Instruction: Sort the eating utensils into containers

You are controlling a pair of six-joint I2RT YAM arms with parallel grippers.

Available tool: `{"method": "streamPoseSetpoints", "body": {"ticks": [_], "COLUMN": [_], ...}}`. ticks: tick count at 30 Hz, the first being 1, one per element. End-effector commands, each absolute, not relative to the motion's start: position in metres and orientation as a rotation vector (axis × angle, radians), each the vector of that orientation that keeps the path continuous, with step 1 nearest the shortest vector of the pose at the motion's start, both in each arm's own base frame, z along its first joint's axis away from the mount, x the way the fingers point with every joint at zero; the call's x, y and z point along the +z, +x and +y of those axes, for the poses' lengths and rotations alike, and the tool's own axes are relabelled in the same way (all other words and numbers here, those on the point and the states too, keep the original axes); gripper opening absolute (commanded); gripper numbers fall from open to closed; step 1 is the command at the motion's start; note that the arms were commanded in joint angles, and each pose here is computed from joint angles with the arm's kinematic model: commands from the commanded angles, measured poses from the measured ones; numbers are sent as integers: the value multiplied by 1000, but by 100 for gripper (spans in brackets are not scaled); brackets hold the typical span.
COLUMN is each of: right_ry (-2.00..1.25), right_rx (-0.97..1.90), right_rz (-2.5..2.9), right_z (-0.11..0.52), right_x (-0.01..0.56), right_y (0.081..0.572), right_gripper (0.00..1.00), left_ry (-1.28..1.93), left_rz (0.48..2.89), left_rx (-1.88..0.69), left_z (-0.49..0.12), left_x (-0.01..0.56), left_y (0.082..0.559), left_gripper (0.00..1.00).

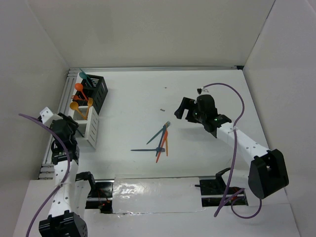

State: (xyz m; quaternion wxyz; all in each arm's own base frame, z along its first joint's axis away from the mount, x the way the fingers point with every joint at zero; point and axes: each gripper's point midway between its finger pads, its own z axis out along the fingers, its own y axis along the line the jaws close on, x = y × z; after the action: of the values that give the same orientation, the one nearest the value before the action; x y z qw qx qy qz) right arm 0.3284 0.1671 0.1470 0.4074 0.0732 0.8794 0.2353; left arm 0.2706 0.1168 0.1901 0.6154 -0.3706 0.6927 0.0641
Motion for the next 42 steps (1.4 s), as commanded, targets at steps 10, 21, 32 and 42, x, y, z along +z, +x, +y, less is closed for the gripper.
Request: {"method": "streamPoseSetpoints", "body": {"ticks": [10,21,32,42], "right_ry": [211,295,479,523], "right_rx": [621,626,530,524], "right_rz": [2129,2134,2095,2063], "right_z": [164,153,115,108], "right_x": [179,181,176,178], "right_y": [332,318,284,279], "right_gripper": [100,100,100,100], "left_ry": [-388,966,1468,1532], "left_rz": [1399,1452,1624,1855], "left_rx": [57,-823,-866,-613], "left_z": [69,-152,-245,-254], "left_x": [333,330,198,88], "left_y": [267,223,198,228], "left_gripper": [98,99,92,88]}}
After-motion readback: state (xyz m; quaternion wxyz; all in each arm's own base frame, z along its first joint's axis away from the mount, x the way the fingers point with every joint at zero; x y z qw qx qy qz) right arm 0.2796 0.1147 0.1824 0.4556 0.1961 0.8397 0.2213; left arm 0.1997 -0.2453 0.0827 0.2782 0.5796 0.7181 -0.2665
